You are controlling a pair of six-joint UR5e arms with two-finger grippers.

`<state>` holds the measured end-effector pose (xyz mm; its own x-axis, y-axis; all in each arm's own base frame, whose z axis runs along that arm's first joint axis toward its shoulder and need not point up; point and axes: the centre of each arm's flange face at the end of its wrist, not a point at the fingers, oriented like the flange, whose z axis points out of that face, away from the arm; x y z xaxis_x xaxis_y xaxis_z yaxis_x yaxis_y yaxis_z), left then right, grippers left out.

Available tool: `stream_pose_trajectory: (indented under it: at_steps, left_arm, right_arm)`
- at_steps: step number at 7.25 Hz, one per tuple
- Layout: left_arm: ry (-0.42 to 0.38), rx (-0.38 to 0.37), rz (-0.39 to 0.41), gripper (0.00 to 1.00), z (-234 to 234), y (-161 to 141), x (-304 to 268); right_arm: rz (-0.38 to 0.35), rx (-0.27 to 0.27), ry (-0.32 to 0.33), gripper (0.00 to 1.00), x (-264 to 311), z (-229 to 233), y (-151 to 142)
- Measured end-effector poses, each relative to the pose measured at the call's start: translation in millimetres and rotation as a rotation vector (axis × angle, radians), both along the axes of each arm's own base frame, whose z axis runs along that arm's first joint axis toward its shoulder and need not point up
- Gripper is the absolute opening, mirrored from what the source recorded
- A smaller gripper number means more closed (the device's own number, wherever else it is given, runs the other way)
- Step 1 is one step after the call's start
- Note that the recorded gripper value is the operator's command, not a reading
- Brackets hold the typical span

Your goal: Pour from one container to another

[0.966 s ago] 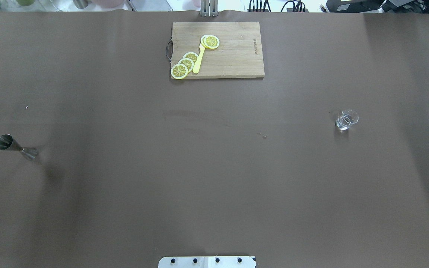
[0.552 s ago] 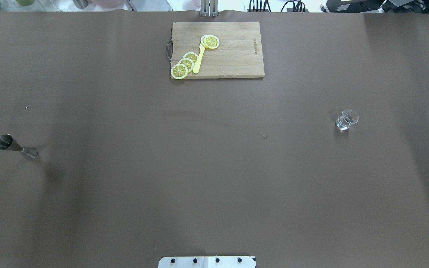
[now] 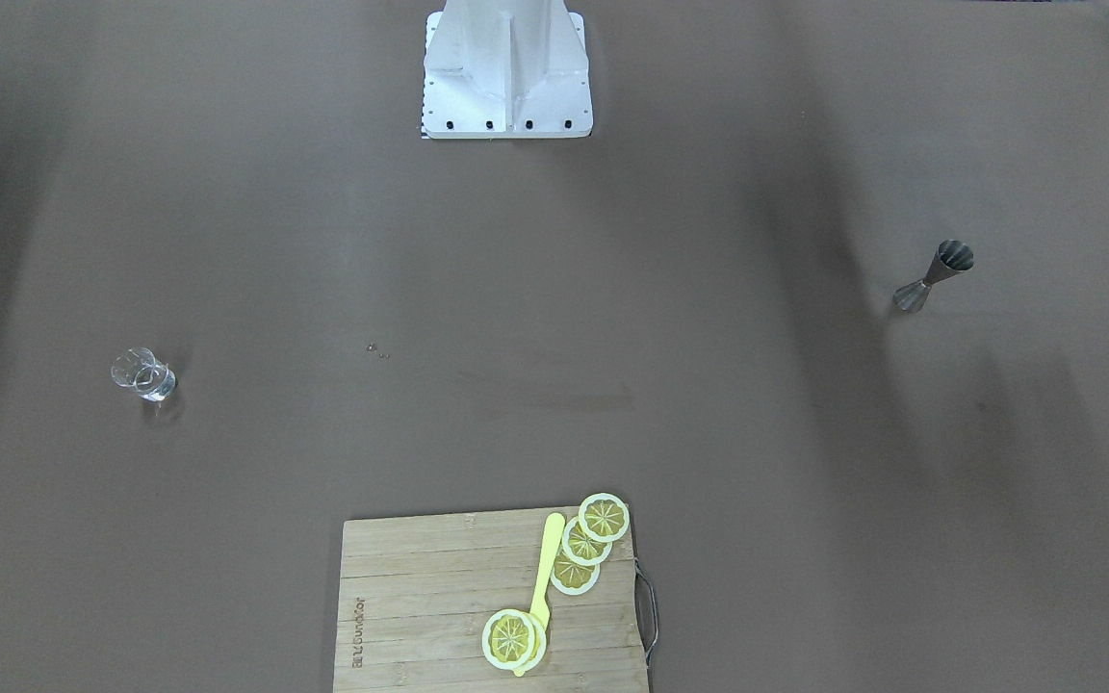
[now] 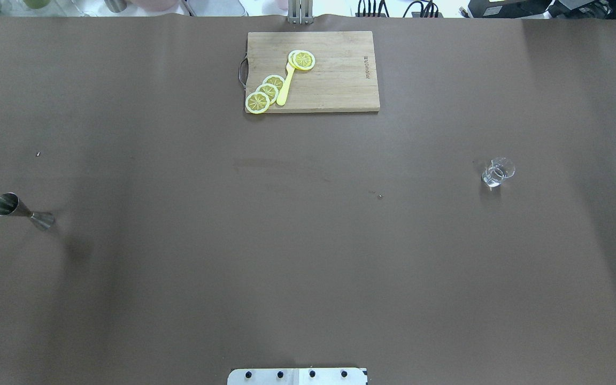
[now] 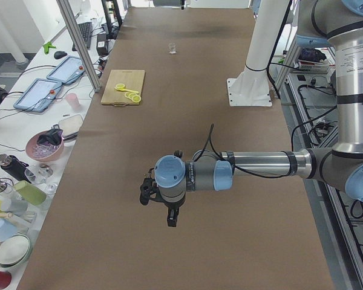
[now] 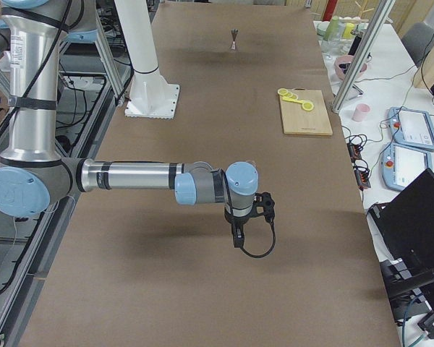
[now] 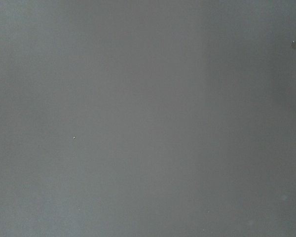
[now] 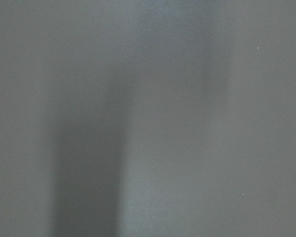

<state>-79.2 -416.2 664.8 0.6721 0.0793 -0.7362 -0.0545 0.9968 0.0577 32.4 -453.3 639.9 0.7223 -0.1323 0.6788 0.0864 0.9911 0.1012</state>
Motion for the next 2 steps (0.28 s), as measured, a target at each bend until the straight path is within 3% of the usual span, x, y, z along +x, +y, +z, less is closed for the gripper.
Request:
stream_pose_trajectory:
  at_steps: [2]
  left_arm:
    - [0.000,0.001,0.000,0.99,-0.5,-0.5,0.0]
  right_arm:
    - [0.000,0.001,-0.004,1.00,-0.3,-0.8,0.0]
